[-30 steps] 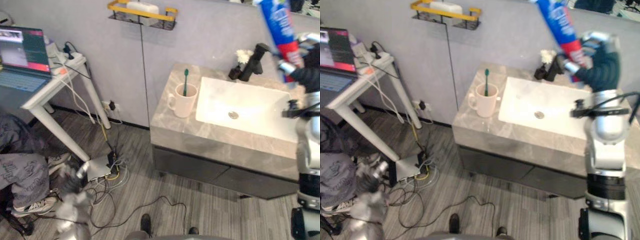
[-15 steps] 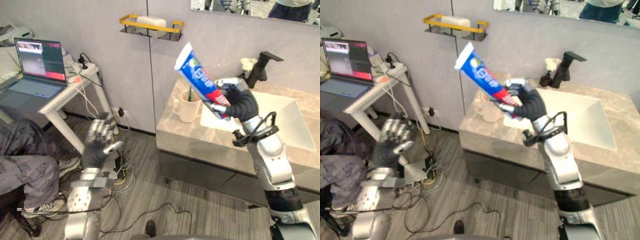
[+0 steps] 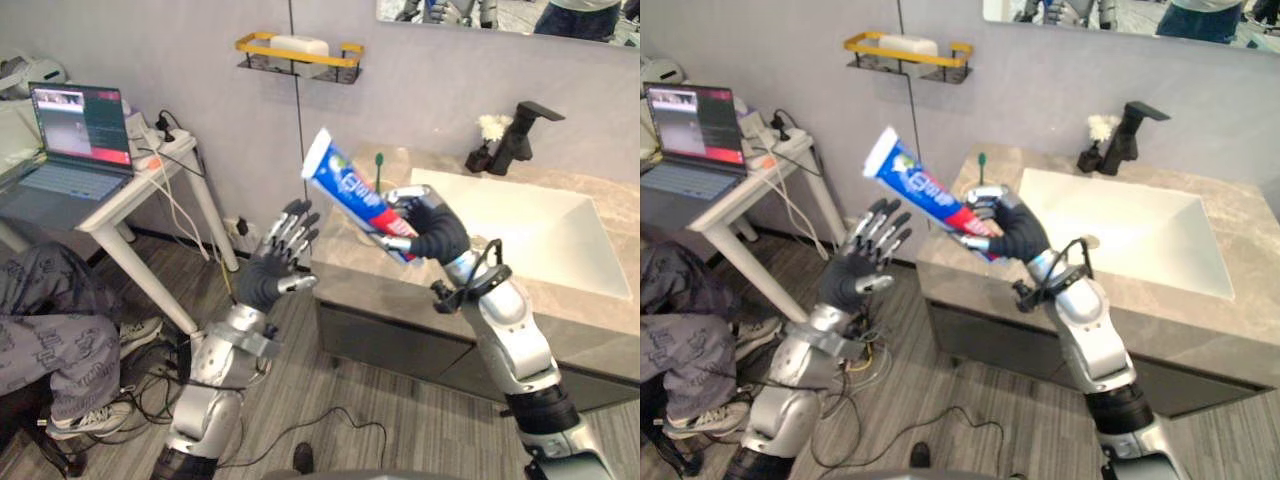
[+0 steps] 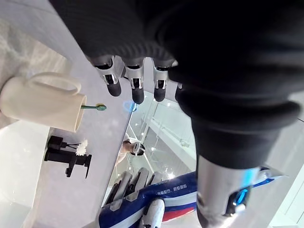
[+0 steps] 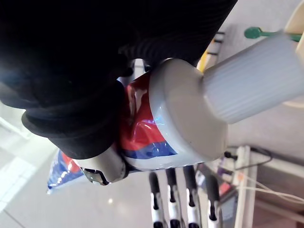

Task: Organize washtable

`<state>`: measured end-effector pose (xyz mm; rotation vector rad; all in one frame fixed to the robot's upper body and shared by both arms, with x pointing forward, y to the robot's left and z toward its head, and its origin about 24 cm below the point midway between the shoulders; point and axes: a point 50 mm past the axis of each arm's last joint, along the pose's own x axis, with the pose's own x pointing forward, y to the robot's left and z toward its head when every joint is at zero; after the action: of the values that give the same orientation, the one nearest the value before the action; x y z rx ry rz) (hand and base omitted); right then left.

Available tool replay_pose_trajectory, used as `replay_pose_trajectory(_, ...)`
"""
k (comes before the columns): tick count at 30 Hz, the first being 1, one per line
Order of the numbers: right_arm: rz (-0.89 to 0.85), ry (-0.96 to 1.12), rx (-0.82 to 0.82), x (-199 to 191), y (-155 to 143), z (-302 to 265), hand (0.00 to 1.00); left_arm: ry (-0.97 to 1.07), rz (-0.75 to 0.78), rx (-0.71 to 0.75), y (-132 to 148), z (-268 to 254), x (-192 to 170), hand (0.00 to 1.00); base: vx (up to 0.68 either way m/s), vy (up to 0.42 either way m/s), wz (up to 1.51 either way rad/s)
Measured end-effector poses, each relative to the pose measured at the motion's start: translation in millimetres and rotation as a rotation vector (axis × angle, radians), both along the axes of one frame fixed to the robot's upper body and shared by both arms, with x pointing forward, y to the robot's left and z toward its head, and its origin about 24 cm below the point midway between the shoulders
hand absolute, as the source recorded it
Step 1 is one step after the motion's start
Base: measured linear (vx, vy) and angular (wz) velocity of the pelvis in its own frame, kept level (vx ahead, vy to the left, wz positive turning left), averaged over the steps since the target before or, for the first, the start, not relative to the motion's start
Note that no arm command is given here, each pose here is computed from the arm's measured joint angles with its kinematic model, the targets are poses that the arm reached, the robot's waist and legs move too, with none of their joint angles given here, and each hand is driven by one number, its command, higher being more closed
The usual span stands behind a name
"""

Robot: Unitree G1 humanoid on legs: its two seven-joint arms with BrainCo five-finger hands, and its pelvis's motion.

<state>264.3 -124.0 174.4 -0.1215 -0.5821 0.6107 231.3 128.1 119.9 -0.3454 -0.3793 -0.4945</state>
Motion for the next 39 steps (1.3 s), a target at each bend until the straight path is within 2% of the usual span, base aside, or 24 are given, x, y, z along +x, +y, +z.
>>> replay_pose_trajectory(16,0.085,0.069,0.024,-4,23,-12,1.0,-0.046,-0.092,0.03,-22,13,16,0.0,-0.01,0.0,-0.07)
replay_pose_trajectory(39,0.041,0.175,0.0,-13,16,-40,1.0,-0.093,-0.072,0.033,-18,28,28,0.0,0.0,-0.001,-0.01)
